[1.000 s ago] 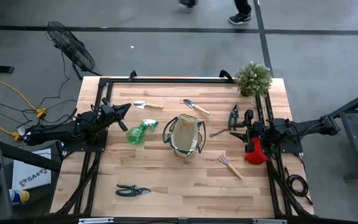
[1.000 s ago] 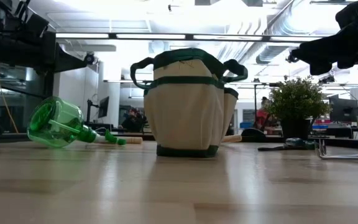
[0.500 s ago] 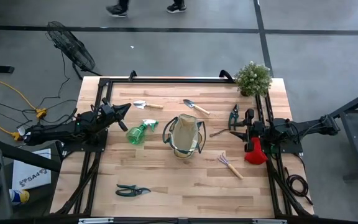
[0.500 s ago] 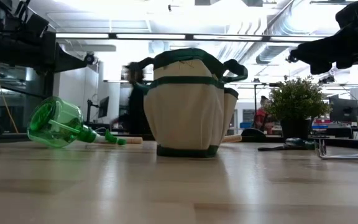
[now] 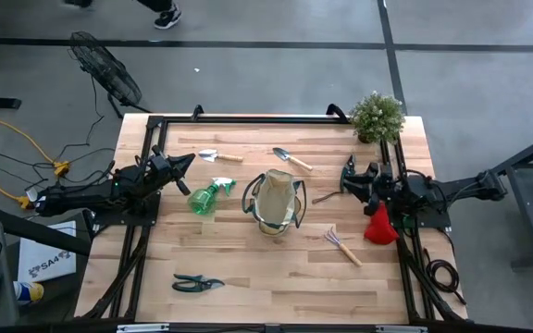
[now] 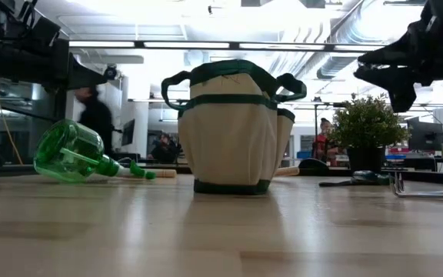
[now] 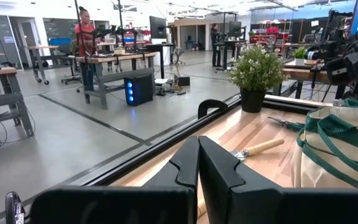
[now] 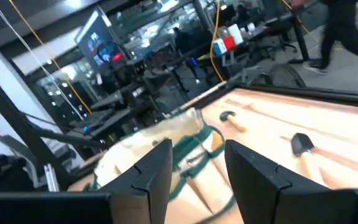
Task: Pick & Place Garden tools in Gardening bag
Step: Put the green shears into the white gardening bag
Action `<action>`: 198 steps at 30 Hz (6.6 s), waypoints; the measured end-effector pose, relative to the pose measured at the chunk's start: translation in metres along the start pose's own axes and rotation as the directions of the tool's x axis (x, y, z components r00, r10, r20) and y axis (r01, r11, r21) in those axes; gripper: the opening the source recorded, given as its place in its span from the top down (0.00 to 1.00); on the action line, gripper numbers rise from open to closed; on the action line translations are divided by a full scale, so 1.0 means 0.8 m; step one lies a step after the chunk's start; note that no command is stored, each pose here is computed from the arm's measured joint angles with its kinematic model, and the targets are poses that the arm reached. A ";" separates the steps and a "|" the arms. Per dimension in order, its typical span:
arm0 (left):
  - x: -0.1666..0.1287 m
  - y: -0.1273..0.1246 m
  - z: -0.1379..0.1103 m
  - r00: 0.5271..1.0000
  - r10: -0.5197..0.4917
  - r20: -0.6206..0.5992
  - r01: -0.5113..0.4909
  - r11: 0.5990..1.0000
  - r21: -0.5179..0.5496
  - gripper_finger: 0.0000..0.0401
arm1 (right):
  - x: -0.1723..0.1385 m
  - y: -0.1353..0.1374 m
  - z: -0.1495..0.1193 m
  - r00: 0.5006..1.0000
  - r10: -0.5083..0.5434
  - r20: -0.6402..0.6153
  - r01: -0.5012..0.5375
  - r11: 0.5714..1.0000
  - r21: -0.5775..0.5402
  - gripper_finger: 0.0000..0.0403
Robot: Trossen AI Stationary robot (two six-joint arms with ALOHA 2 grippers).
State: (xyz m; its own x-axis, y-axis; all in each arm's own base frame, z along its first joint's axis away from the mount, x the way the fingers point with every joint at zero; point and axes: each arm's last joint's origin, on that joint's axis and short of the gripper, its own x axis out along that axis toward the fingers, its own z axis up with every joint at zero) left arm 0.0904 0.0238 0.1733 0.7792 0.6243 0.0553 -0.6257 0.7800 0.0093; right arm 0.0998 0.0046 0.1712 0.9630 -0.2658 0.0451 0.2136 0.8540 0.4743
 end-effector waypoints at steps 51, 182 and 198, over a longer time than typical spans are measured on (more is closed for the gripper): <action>0.000 0.000 0.000 1.000 -0.003 0.000 0.003 1.000 0.000 0.99 | 0.166 0.000 0.006 0.289 -0.346 -0.893 -0.348 0.831 -0.434 0.65; 0.000 0.000 0.000 1.000 -0.005 0.001 0.005 1.000 0.000 0.99 | 0.163 0.081 0.257 0.869 -0.451 -0.204 0.319 0.825 -0.467 0.99; 0.000 0.000 0.000 1.000 -0.005 0.001 0.005 1.000 0.000 0.99 | 0.239 0.076 0.270 0.831 -0.552 -0.076 0.496 0.795 -0.349 0.99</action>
State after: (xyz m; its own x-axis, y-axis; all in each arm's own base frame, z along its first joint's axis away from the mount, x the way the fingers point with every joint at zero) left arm 0.0905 0.0237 0.1734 0.7823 0.6204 0.0560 -0.6218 0.7831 0.0092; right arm 0.2612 -0.0908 0.3985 0.6945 -0.6581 -0.2907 0.7050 0.7032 0.0921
